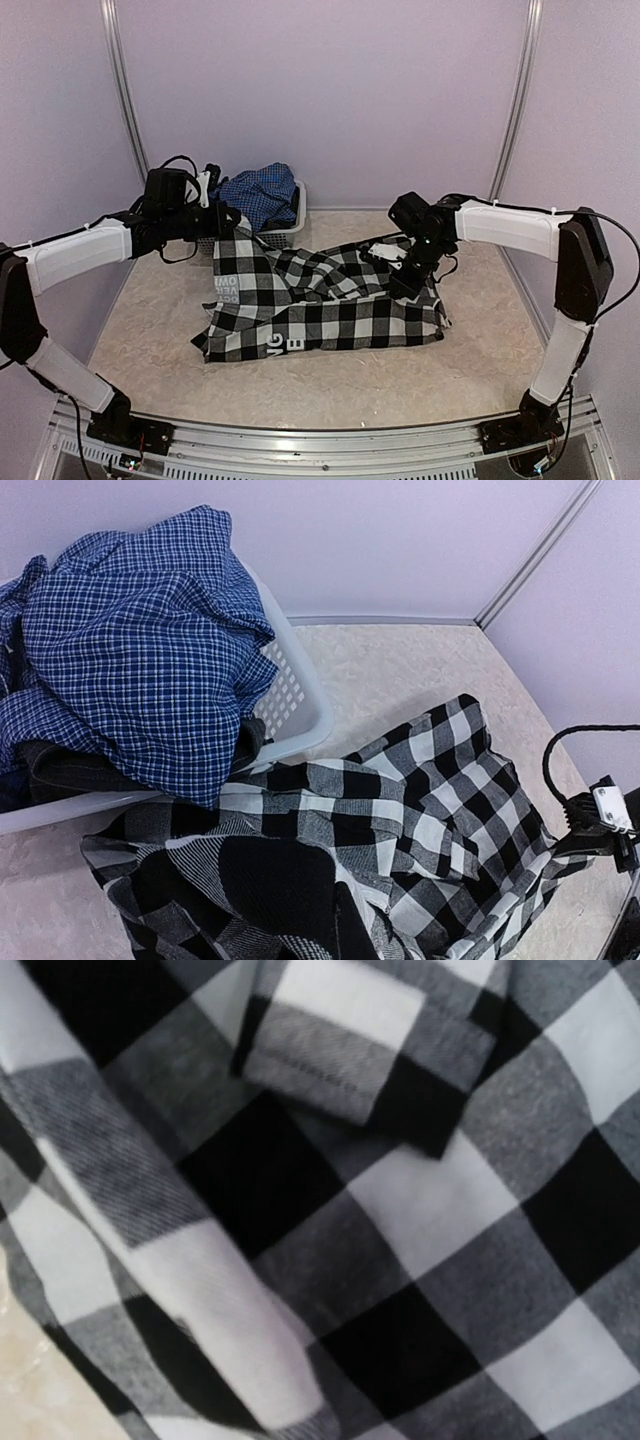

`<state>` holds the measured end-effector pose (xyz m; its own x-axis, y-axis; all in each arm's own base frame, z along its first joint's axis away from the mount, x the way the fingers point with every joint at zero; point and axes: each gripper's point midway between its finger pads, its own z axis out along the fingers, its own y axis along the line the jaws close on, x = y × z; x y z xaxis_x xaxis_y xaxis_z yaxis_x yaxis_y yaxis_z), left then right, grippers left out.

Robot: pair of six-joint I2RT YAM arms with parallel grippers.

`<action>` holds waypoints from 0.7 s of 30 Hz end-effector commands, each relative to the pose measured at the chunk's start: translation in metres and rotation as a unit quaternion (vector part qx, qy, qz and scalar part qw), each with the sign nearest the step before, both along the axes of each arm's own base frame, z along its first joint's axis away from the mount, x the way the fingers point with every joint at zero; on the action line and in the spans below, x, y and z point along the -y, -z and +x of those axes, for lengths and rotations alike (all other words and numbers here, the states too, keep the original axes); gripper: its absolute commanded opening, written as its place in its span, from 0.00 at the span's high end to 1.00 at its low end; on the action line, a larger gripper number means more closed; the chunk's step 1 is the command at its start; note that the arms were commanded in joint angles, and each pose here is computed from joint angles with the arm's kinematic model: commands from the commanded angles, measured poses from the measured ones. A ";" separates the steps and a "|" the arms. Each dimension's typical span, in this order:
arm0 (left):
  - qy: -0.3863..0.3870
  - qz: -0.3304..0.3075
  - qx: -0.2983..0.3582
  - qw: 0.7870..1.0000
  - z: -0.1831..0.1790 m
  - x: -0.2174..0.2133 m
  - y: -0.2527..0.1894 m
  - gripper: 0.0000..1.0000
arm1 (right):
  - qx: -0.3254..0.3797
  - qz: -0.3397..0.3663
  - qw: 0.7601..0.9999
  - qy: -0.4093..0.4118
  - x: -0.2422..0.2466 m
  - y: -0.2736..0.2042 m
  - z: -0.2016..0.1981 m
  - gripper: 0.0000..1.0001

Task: Fold and stack the long sleeve shirts
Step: Fold the flattened shirt at the center of the board.

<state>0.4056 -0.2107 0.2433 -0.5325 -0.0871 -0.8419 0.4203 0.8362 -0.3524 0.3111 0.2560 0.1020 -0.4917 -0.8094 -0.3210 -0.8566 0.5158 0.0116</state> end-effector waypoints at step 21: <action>-0.011 0.021 -0.026 0.999 0.046 0.009 0.058 0.99 | -0.001 -0.054 0.996 0.073 0.041 0.025 0.041 0.47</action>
